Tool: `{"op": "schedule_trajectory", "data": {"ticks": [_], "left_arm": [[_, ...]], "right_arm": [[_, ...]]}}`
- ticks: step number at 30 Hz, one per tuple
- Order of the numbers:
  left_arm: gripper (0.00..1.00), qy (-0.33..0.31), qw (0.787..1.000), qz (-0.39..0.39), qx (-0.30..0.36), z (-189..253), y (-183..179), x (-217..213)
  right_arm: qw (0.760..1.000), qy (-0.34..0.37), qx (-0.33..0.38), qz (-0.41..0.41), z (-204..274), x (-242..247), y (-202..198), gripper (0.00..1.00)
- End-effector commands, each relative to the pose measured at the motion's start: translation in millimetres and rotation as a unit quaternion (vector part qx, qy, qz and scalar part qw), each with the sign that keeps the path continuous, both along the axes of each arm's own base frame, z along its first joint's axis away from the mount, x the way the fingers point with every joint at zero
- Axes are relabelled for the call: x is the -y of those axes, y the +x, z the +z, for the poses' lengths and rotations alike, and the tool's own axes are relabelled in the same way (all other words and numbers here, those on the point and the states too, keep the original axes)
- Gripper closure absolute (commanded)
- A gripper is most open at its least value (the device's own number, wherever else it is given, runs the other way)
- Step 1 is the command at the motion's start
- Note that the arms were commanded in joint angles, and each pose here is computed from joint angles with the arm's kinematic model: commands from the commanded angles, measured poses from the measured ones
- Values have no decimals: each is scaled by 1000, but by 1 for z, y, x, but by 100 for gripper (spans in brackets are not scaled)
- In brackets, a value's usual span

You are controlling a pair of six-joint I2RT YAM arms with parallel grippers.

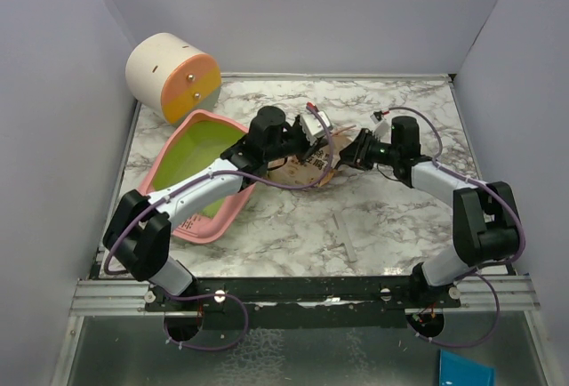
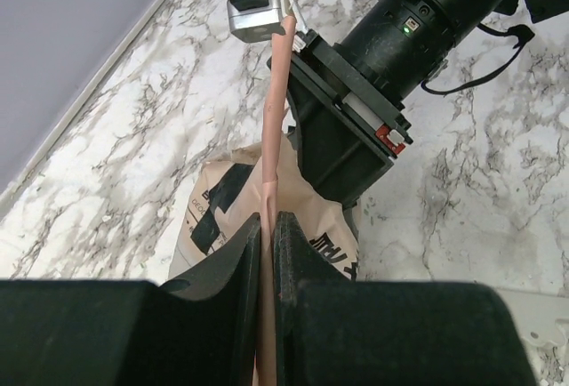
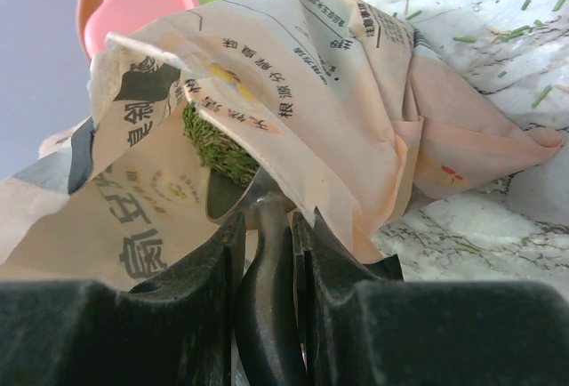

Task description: Fill the litter box with clean litter

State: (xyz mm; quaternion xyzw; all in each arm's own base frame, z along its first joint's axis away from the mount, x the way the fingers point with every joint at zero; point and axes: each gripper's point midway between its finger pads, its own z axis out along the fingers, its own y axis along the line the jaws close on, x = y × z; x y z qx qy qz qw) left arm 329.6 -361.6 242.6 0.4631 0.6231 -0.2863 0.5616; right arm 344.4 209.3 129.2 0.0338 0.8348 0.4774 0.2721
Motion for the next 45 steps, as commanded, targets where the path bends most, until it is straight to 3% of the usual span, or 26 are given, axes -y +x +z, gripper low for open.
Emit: {"op": "schedule_trajectory", "data": {"ticks": [1, 12, 30, 45], "left_arm": [[100, 4, 1000, 13, 3, 8, 0, -18], [100, 10, 1000, 19, 5, 12, -4, -28], [100, -12, 999, 40, 13, 25, 1, -33], [97, -36, 998, 43, 16, 41, -3, -35]], "right_arm": [[997, 72, 17, 25, 41, -7, -9, 99], [993, 108, 35, 8, 74, 8, -2, 99], [987, 143, 60, -36, 97, 83, -17, 99], [979, 106, 172, -22, 122, 89, -31, 99]]}}
